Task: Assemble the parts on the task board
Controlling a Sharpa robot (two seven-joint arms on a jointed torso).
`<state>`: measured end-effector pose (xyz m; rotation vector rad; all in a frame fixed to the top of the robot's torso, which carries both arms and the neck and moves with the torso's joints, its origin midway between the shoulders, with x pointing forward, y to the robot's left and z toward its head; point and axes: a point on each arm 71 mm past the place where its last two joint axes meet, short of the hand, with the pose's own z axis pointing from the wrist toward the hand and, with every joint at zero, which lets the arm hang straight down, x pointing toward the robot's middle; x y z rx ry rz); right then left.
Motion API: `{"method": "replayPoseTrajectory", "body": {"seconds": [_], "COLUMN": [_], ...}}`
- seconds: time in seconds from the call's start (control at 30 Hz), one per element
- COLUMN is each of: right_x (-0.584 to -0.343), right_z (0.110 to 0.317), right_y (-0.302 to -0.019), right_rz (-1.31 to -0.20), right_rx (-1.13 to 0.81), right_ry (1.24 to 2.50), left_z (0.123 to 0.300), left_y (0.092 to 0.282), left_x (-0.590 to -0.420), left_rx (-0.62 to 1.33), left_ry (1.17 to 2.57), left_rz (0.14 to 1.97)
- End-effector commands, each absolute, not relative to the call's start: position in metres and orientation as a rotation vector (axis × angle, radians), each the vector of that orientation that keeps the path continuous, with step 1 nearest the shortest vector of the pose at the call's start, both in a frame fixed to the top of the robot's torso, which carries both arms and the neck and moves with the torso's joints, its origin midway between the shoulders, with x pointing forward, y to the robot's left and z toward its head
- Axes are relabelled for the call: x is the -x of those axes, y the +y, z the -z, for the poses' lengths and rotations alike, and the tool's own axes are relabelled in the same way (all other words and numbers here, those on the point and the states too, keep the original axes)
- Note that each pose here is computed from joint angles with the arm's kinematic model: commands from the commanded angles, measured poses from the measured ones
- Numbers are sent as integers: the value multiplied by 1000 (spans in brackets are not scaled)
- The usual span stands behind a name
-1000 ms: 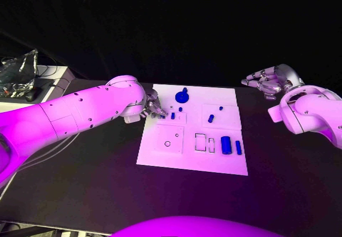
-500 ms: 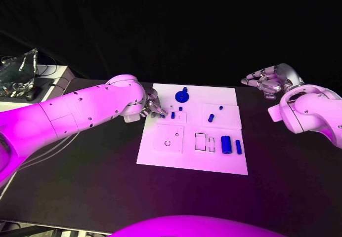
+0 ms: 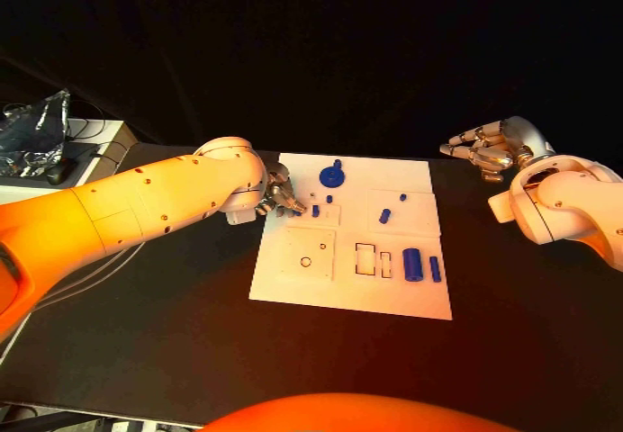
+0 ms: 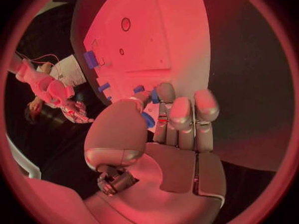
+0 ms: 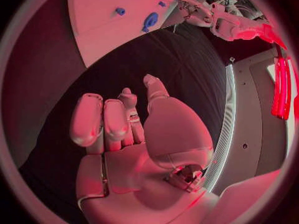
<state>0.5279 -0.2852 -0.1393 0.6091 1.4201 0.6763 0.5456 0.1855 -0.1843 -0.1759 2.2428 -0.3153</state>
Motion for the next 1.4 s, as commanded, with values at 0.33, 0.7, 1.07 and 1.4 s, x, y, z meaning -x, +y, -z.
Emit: {"method": "replayPoseTrajectory", "body": {"seconds": [0.33, 0.7, 1.07, 1.4], "right_x": [-528, -528, -528, -527], "right_z": [139, 139, 139, 139], "right_y": [-283, -283, -283, -284], "right_rz": [-686, -686, -687, -686], "right_rx": [-593, -592, -592, -593], "right_ry": [1425, 1423, 1423, 1422], "left_z": [187, 187, 187, 187], "left_y": [183, 187, 187, 187], "left_x": [-543, -545, -546, -546], "left_rx": [148, 183, 204, 208], "left_ry": [2259, 2242, 2243, 2248], "left_rz": [313, 316, 321, 324]}}
